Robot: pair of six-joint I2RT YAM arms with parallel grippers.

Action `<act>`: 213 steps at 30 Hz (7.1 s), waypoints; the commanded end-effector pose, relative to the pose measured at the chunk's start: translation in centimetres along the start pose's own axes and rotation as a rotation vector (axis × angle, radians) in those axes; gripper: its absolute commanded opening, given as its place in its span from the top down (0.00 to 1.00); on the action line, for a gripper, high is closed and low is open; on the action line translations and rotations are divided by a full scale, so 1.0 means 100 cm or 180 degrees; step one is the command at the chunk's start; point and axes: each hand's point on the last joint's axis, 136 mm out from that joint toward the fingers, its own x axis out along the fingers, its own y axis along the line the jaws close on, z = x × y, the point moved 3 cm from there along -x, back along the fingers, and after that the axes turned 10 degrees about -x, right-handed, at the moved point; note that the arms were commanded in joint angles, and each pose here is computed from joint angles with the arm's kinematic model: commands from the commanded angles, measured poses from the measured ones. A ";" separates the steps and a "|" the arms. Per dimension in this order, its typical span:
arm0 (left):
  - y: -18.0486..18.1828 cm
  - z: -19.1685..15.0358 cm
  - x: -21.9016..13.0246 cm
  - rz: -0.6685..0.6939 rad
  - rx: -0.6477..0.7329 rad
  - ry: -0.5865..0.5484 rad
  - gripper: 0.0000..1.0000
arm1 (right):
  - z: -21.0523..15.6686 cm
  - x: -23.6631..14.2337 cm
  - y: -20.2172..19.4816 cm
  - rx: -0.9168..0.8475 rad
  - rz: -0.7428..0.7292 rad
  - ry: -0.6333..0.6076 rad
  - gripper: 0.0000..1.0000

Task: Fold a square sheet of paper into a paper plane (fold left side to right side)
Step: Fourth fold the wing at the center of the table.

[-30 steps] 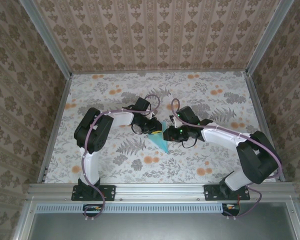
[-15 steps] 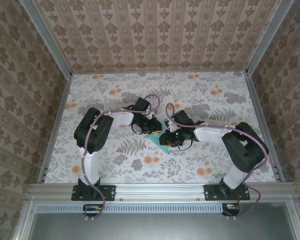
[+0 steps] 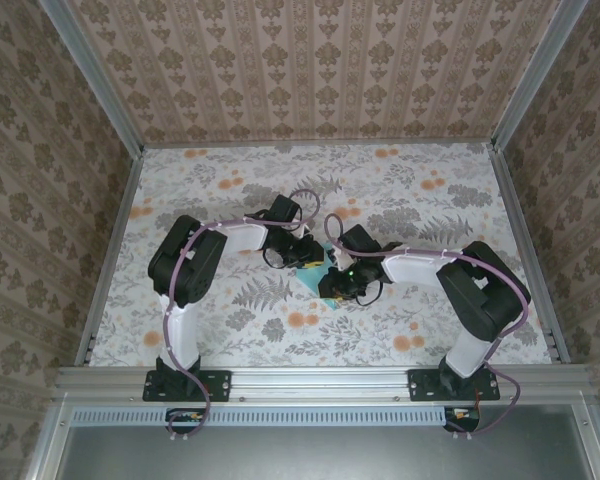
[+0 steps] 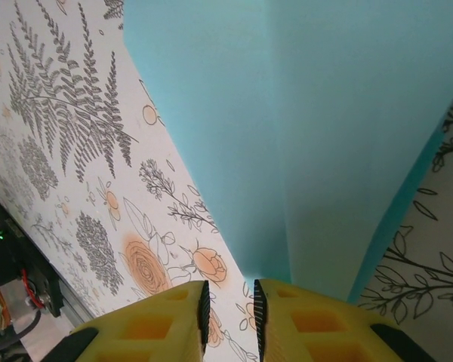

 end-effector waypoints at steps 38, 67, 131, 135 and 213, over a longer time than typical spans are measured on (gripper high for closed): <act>0.047 -0.015 0.012 0.0501 -0.0251 0.0118 0.79 | -0.037 0.010 -0.025 0.0115 -0.0435 0.0494 0.85; 0.045 -0.014 0.010 0.0496 -0.0235 0.0110 0.79 | -0.025 -0.006 -0.005 0.0159 -0.0112 0.0141 0.91; 0.045 0.004 0.005 0.0479 -0.0104 -0.0055 0.79 | -0.049 0.010 -0.053 0.0534 -0.0432 0.0323 1.00; 0.045 0.016 0.001 0.0445 -0.0007 -0.0159 0.79 | -0.054 0.009 -0.055 0.0543 -0.0456 0.0374 1.00; -0.014 -0.051 0.010 -0.0213 0.0558 0.0215 0.78 | -0.055 0.008 -0.056 0.0543 -0.0520 0.0432 1.00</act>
